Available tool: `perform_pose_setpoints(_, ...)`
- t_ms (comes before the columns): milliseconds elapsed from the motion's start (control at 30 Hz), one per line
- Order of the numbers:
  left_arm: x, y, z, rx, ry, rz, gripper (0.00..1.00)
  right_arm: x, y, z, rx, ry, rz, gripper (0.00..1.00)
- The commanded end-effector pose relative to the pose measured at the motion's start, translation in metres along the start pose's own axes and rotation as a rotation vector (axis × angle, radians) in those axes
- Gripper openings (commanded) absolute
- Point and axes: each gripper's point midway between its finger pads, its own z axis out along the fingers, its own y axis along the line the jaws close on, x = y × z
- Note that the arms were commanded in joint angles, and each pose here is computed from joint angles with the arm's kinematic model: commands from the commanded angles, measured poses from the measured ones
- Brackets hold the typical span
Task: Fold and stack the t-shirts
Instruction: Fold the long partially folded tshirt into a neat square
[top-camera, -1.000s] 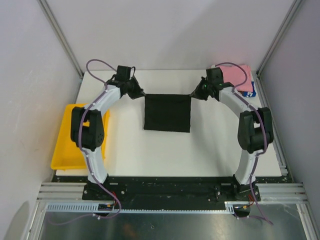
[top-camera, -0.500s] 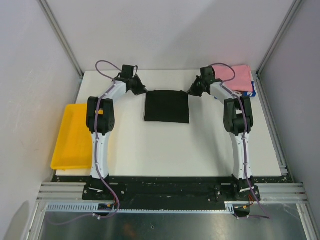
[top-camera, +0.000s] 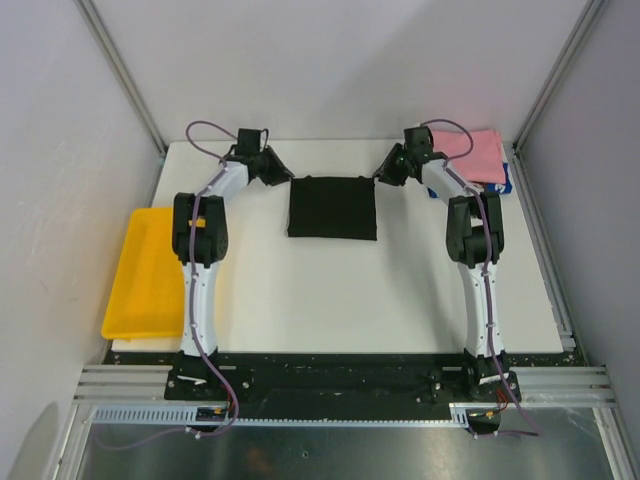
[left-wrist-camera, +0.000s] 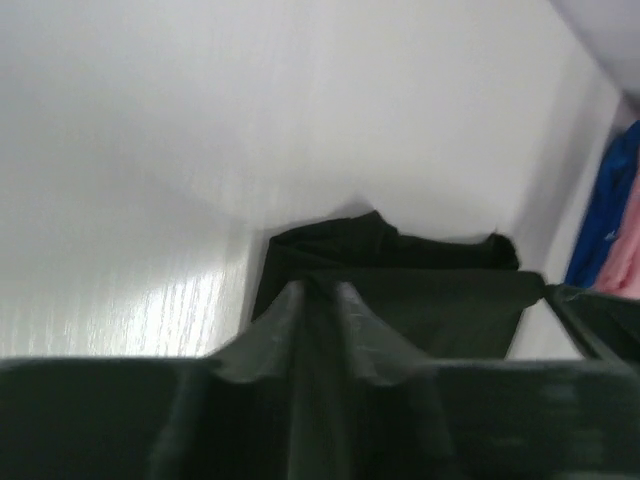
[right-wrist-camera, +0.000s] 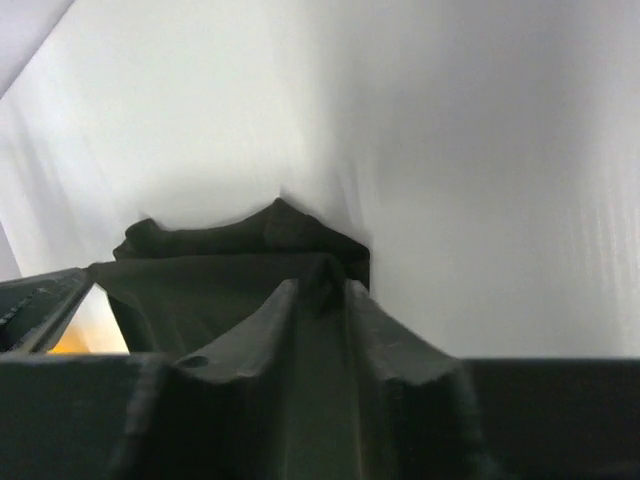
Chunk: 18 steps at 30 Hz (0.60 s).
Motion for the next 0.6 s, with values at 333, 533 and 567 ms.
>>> perform_pose_setpoints(333, -0.03, -0.05, -0.084, 0.145, -0.096, 0.113, 0.28, -0.016, 0.071, -0.059, -0.045, -0.11, -0.186, 0.34)
perform_pose_setpoints(533, 0.046, -0.048, -0.084, 0.117, 0.044, 0.067, 0.01, 0.023, 0.076, -0.037, -0.067, -0.047, -0.213, 0.17)
perform_pose_setpoints(567, 0.057, -0.047, -0.083, 0.107, 0.063, 0.058, 0.0, 0.026, 0.077, -0.032, -0.081, -0.041, -0.214, 0.16)
